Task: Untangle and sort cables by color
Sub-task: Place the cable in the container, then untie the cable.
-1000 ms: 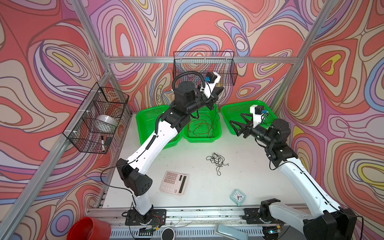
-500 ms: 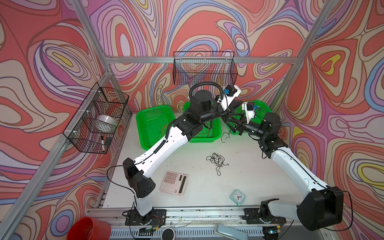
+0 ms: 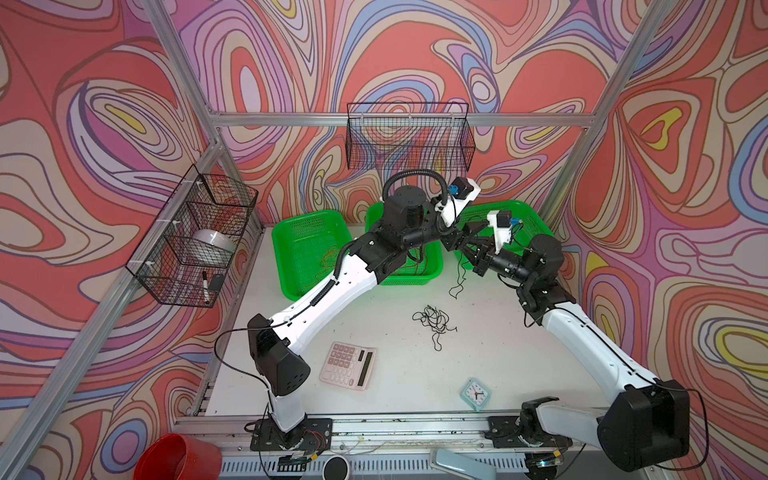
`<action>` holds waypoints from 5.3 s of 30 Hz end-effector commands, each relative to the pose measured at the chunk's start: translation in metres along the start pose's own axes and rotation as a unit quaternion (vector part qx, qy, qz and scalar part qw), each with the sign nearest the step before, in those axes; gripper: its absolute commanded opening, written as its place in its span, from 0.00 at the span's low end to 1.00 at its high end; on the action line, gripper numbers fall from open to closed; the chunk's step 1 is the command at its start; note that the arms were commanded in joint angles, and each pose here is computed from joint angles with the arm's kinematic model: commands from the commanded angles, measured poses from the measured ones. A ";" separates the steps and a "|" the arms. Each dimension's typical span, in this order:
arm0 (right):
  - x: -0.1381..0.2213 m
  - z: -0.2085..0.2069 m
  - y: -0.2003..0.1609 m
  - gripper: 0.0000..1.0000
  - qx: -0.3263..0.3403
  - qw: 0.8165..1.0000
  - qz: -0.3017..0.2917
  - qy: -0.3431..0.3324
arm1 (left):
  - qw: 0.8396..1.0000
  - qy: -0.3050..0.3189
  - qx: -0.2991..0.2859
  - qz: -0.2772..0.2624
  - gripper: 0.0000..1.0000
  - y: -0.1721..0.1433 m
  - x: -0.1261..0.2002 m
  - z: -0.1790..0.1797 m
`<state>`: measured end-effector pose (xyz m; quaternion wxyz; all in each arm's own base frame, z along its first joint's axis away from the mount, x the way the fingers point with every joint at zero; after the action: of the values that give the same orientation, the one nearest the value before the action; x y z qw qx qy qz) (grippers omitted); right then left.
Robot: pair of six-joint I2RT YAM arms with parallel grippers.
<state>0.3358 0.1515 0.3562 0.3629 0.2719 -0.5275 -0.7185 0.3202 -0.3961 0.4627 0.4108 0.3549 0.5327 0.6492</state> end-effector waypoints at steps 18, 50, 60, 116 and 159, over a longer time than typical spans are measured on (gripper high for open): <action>-0.034 -0.185 0.001 0.00 -0.046 0.938 0.037 -0.342 | 0.982 0.103 0.064 0.143 0.99 -0.116 0.076 0.007; 0.001 -0.305 -0.042 0.98 -0.064 0.823 0.185 -0.533 | 0.930 0.050 0.170 0.323 0.79 -0.276 0.069 -0.046; 0.015 -0.171 -0.074 0.83 -0.136 0.883 0.207 -0.399 | 0.924 0.069 0.173 0.335 0.69 -0.300 0.063 -0.042; -0.027 -0.045 -0.216 0.00 -0.189 0.899 0.331 -0.218 | 0.929 0.190 0.181 0.261 0.64 -0.284 0.102 -0.010; -0.044 -0.007 -0.107 0.13 -0.151 0.949 0.261 -0.098 | 0.965 0.099 0.164 0.180 0.00 -0.278 0.063 -0.027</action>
<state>0.3400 0.2129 0.2447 0.5501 0.0045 -0.4789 -0.6841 0.3205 -0.3168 0.1710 0.1381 0.4235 0.5926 0.6711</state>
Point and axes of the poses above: each gripper's point midway between its finger pads, its own x axis back along the fingers, its own z axis along the line the jaws close on, y = z × x, the point moved 4 cm from there along x, back along the fingers, and after that the axes turned 3 degrees about -x, right-handed, at the moved point
